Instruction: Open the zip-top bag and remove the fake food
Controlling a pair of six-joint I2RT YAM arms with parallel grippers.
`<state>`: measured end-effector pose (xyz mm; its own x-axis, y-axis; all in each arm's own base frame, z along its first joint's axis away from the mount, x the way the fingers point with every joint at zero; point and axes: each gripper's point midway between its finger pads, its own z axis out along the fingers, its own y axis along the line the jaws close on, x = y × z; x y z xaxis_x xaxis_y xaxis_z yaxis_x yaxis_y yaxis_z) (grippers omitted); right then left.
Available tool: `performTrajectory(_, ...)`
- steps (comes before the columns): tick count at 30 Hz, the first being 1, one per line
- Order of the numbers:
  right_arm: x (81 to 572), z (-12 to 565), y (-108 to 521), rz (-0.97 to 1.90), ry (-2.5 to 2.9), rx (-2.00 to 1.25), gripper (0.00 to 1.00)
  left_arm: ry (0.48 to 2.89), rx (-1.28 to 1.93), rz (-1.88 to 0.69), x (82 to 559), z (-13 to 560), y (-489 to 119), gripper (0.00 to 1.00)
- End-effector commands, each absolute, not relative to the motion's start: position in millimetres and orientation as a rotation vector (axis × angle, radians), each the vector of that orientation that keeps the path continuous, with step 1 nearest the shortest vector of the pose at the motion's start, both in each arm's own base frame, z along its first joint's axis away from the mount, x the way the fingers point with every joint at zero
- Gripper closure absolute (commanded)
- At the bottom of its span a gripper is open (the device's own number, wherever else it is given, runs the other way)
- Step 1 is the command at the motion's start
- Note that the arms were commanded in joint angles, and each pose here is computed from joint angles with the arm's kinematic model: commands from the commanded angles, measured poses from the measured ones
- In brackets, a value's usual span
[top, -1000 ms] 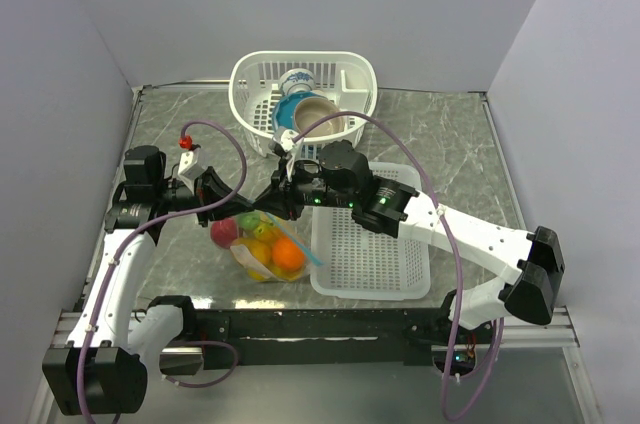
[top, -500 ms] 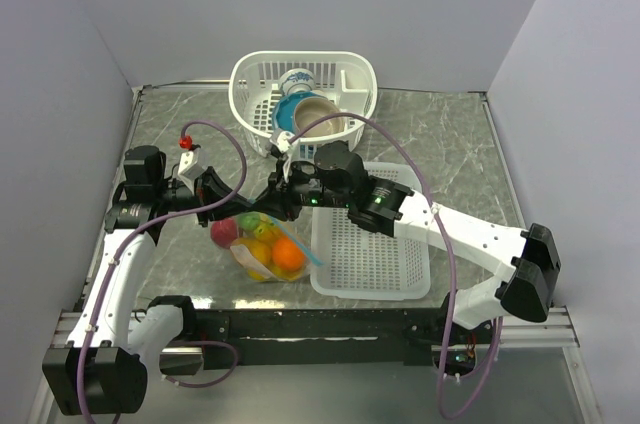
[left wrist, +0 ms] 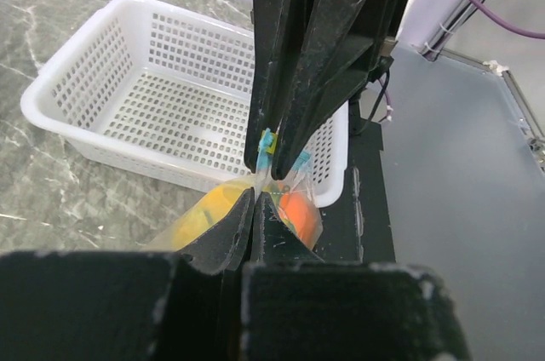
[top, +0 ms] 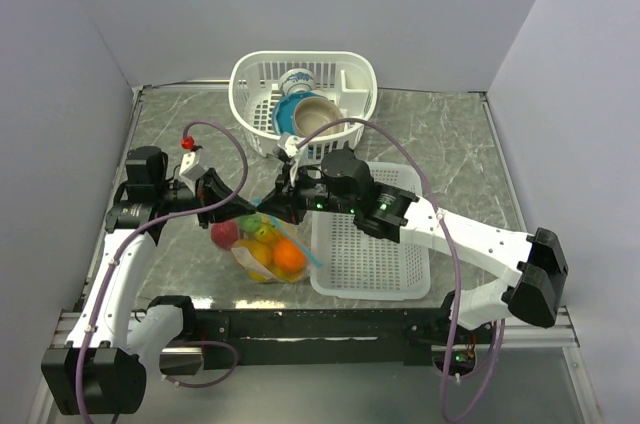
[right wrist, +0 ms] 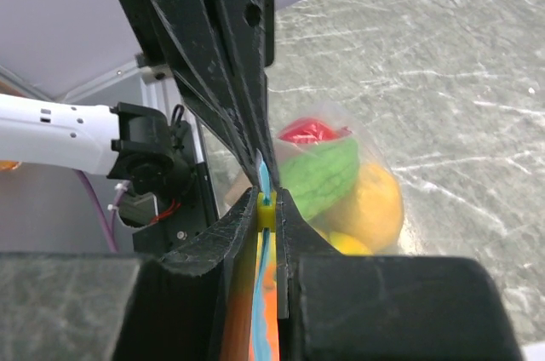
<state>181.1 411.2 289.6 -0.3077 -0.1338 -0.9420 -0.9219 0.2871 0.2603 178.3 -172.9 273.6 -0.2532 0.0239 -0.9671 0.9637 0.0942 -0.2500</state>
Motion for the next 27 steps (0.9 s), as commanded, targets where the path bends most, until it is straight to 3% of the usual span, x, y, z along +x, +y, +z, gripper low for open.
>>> performTrajectory(1, 178, 292, 394, 1.100, 1.662, -0.924, 0.90, 1.316, 1.130, -1.354, 164, 305, -175, 0.98)
performTrajectory(15, 162, 245, 361, 1.121, 1.766, -0.824, 0.89, 1.268, 1.128, -1.279, 181, 347, -152, 0.99)
performTrajectory(27, 161, 221, 355, 1.099, 1.835, -0.792, 0.88, 1.354, 0.955, -1.098, 231, 360, -98, 0.99)
